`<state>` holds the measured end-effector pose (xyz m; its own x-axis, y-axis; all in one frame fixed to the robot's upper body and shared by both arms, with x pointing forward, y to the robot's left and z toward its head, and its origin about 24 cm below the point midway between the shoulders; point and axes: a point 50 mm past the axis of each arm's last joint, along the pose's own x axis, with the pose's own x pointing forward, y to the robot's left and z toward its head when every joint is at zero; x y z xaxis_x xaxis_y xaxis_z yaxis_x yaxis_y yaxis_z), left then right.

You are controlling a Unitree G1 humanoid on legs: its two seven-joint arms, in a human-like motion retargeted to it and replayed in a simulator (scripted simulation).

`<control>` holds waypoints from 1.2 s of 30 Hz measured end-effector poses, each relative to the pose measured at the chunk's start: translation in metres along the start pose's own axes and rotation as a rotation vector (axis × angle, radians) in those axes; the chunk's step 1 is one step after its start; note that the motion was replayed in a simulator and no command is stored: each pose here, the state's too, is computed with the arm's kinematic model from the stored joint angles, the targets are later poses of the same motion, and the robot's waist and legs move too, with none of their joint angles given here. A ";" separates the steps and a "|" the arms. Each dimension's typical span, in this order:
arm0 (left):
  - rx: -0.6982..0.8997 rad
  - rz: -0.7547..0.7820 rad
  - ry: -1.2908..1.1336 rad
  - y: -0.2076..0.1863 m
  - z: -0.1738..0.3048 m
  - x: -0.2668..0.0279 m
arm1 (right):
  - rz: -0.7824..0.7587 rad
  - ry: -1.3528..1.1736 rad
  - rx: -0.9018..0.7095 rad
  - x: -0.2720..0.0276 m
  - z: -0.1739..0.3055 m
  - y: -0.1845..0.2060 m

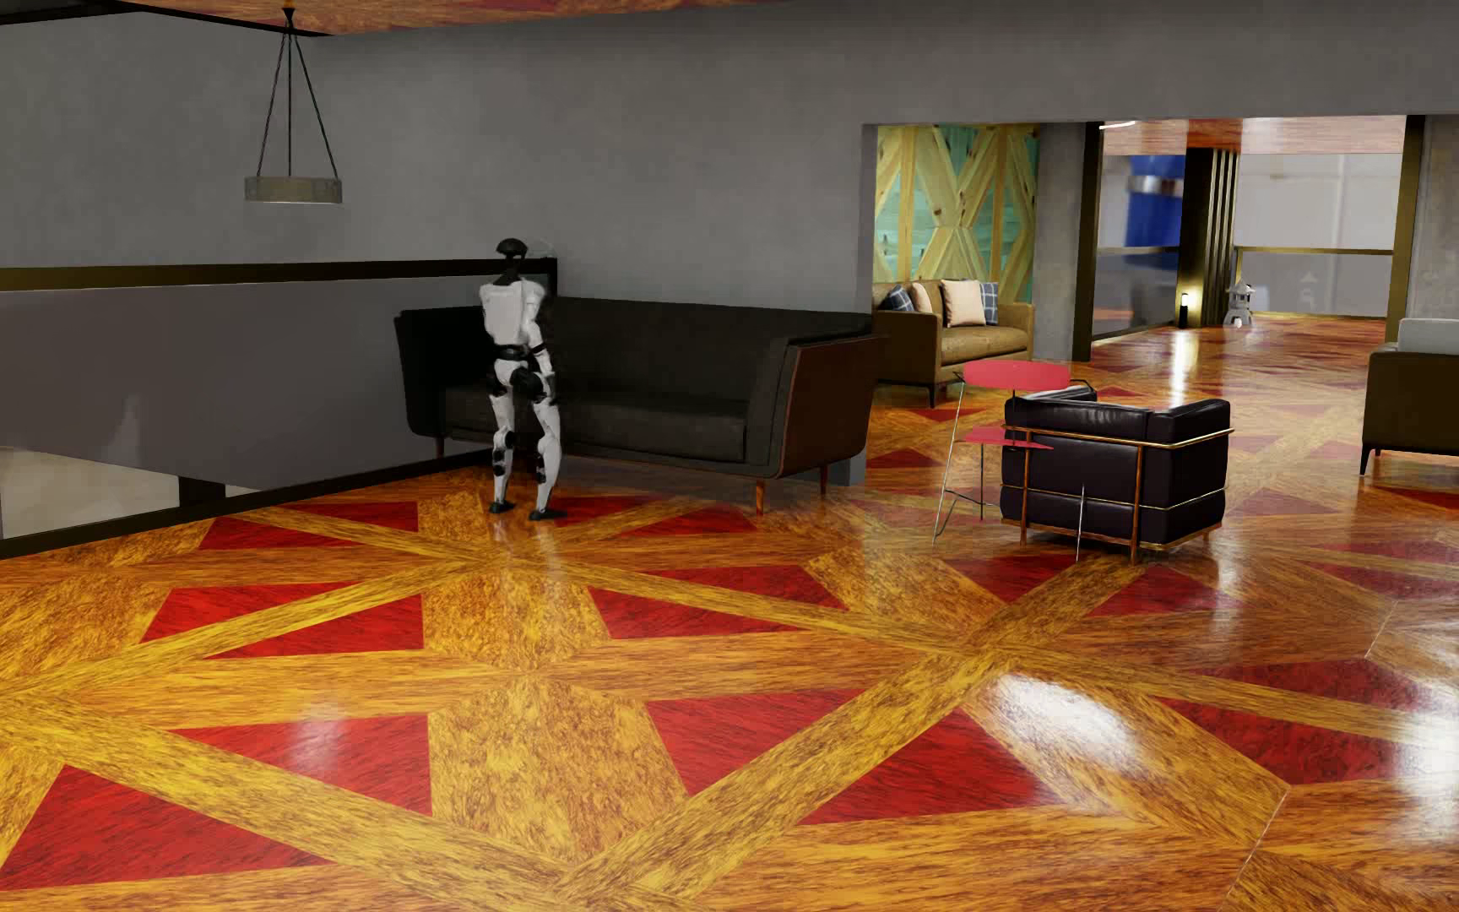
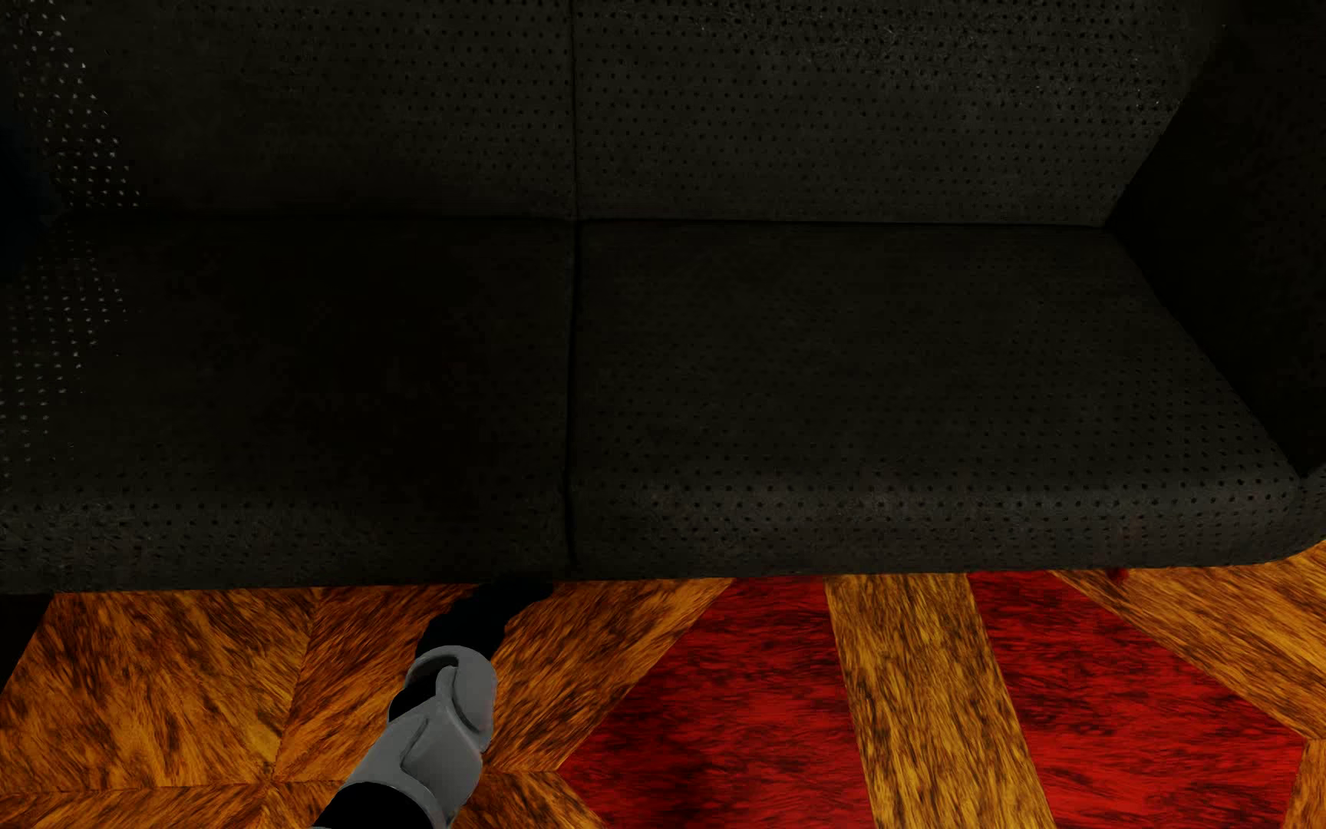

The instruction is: Walk towards the dark teal sofa

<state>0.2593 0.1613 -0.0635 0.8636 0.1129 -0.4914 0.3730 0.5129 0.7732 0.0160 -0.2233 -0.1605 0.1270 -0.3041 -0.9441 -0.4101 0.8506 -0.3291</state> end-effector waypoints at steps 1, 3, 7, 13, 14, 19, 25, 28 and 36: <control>-0.039 0.002 0.026 -0.005 -0.007 -0.004 | -0.023 -0.036 -0.018 0.001 0.012 -0.008; -0.111 -0.062 0.128 -0.028 -0.028 -0.015 | -0.108 -0.148 -0.040 -0.002 0.043 -0.029; -0.068 -0.423 0.450 -0.106 -0.093 -0.068 | -0.271 -0.406 0.043 -0.019 0.106 -0.053; -0.044 -0.832 0.682 -0.178 -0.133 -0.162 | -0.237 -0.530 0.008 -0.030 0.132 -0.046; -0.055 -0.823 0.673 -0.179 -0.134 -0.167 | -0.223 -0.496 0.006 -0.027 0.126 -0.041; -0.052 -0.701 0.645 -0.160 -0.132 -0.143 | -0.077 -0.133 0.086 -0.001 0.060 -0.011; 0.009 -0.414 0.385 -0.100 -0.089 -0.065 | -0.010 -0.035 0.118 0.002 0.030 0.004; -0.014 -0.306 0.278 -0.079 -0.066 -0.046 | -0.069 -0.115 0.123 0.000 0.044 -0.009; 0.076 -0.398 0.245 -0.095 -0.062 -0.053 | -0.262 -0.390 0.088 -0.019 0.102 -0.054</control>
<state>0.1571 0.1595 -0.1363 0.5468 0.1222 -0.8283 0.6903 0.4941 0.5286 0.1282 -0.2201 -0.1266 0.5521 -0.3438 -0.7596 -0.2433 0.8050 -0.5412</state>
